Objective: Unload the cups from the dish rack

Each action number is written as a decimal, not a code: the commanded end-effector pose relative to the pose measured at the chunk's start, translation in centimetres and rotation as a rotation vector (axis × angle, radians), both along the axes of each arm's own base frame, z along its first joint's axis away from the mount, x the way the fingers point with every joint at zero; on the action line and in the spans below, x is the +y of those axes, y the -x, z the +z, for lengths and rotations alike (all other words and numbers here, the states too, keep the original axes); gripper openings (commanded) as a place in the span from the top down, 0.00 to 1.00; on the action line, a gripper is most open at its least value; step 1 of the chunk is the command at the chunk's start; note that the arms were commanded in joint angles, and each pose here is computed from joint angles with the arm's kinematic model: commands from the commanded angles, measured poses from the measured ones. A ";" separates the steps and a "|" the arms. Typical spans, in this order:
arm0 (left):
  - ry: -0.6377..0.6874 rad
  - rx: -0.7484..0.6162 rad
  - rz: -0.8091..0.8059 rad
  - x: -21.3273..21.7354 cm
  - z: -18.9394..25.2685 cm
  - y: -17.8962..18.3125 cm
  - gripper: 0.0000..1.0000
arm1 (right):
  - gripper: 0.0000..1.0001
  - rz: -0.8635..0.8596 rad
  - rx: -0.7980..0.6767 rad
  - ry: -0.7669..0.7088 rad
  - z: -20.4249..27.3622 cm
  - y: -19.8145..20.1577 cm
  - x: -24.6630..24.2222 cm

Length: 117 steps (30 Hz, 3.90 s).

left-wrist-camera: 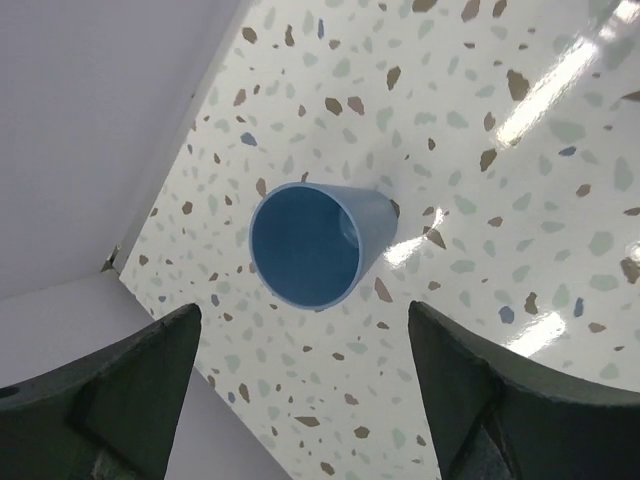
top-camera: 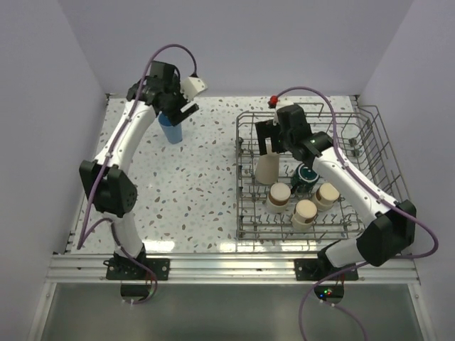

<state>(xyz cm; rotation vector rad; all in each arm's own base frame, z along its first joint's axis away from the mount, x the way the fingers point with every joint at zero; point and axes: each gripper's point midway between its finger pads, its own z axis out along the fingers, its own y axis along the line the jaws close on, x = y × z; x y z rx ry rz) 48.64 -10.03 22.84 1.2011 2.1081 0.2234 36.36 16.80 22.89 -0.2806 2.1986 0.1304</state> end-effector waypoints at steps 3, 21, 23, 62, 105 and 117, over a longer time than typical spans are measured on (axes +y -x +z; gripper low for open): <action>0.301 -0.131 0.037 -2.6 6.0 2.2 0.12 | 0.02 0.030 0.106 -0.035 -3.1 0.5 0.8; 0.417 -0.040 -0.013 -3.5 3.7 9.0 0.12 | 0.34 -0.030 0.148 0.092 -7.7 -1.5 -0.4; 0.422 -0.040 -0.015 -3.5 3.9 9.2 0.12 | 0.54 -0.020 0.145 0.093 -7.6 -1.5 -0.3; 1.313 -0.008 -0.512 -7.4 18.2 16.9 0.15 | 0.87 0.466 -0.491 -1.092 26.4 0.6 15.0; 0.265 -0.179 0.025 5.7 10.7 5.1 1.00 | 0.02 0.255 -0.304 -0.688 13.0 -1.2 13.3; -0.092 -0.015 0.000 5.6 4.5 2.2 1.00 | 0.02 0.232 -0.279 -0.503 9.5 -0.8 11.0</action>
